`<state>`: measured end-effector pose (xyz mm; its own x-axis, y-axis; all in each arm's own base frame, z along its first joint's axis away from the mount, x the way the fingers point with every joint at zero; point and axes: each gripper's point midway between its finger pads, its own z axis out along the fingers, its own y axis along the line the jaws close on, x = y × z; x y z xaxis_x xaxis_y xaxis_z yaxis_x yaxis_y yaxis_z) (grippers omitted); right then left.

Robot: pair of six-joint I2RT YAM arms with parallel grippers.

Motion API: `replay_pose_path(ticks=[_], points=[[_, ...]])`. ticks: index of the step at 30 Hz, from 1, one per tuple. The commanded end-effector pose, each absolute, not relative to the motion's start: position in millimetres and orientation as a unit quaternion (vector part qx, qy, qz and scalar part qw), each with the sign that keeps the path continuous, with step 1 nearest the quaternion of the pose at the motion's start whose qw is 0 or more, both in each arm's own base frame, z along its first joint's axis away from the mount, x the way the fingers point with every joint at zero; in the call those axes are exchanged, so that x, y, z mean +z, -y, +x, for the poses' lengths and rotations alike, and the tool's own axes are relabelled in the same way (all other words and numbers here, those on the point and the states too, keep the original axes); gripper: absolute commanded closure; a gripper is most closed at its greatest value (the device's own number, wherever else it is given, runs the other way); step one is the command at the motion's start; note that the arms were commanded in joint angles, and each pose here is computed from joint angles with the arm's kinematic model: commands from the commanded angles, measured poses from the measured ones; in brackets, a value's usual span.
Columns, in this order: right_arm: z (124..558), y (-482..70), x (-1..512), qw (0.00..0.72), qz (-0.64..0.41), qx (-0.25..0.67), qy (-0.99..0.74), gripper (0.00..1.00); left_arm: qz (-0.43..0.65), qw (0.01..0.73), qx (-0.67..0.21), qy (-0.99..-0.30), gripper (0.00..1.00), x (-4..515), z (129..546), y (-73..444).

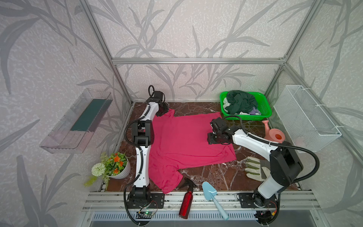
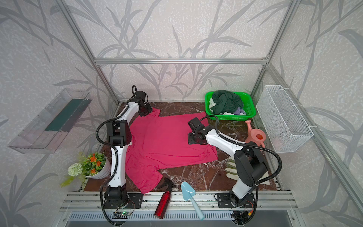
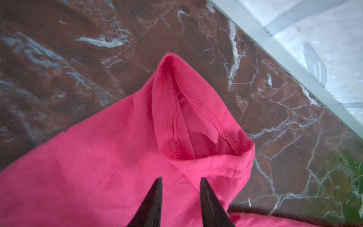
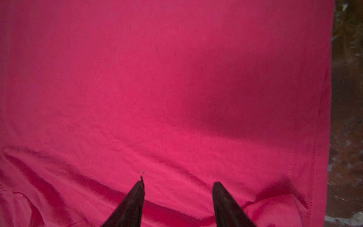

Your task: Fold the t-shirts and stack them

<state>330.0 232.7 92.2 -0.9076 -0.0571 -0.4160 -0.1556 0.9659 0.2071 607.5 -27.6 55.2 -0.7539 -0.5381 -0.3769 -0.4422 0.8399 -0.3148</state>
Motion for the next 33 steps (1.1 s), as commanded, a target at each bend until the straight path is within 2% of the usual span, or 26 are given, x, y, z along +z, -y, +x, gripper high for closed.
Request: replay_pose_path(ticks=[1, 14, 22, 25, 31, 33], points=[[330, -237, 85, 0.194, -0.055, 0.121, -0.972, 0.43, -0.274, 0.219, -0.106, -0.93, 0.66, 57, 608, 24], [334, -241, 83, 0.198, -0.056, 0.125, -0.971, 0.43, -0.299, 0.201, -0.129, -0.924, 0.65, 35, 608, 28], [327, -236, 75, 0.186, -0.053, 0.118, -0.974, 0.43, -0.306, 0.207, -0.135, -0.919, 0.69, 33, 613, 28], [326, -235, 71, 0.186, -0.05, 0.118, -0.974, 0.43, -0.309, 0.202, -0.136, -0.919, 0.76, 30, 613, 29], [324, -233, 70, 0.179, -0.048, 0.115, -0.976, 0.43, -0.313, 0.205, -0.144, -0.916, 0.99, 30, 617, 31], [323, -231, 80, 0.19, -0.047, 0.116, -0.974, 0.43, -0.311, 0.209, -0.148, -0.915, 1.0, 33, 620, 31]])
